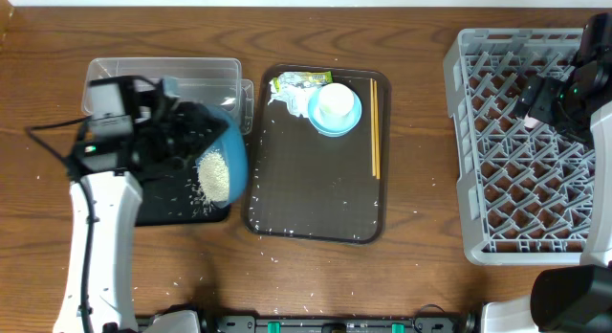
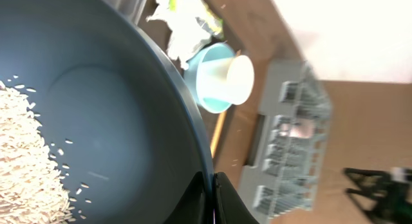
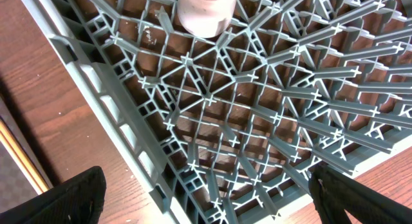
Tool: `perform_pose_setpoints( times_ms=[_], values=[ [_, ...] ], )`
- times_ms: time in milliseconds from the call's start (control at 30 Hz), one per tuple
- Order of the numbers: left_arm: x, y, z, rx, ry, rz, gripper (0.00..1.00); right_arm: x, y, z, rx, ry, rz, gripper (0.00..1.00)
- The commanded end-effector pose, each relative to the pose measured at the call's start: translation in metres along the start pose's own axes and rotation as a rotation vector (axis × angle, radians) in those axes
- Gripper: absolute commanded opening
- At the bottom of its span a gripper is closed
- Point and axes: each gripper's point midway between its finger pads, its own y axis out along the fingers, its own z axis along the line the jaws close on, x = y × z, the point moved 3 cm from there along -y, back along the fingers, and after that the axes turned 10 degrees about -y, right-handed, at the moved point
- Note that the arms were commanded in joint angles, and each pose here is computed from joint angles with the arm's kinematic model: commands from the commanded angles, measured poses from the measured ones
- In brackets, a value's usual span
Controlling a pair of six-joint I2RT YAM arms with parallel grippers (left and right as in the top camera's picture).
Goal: Sort waste into correct bins and load items into the dishwasher rack
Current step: 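Lift the teal plate and tip the rice onto the black tray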
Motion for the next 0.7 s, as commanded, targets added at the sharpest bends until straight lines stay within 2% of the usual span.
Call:
perform_pose_setpoints(
  times_ms=[0, 267, 667],
  values=[
    [-0.003, -0.023, -0.015, -0.152, 0.032, 0.043, 0.06, 0.002, -0.002, -0.002, -0.006, -0.005, -0.008, 0.99],
    [0.016, -0.05, 0.001, -0.251, -0.044, 0.007, 0.06, 0.002, -0.002, -0.002, -0.006, -0.005, -0.008, 0.99],
    [0.032, -0.103, 0.004, -0.467, -0.085, -0.04, 0.06, 0.002, -0.002, -0.002, -0.006, -0.005, -0.008, 0.99]
  ],
)
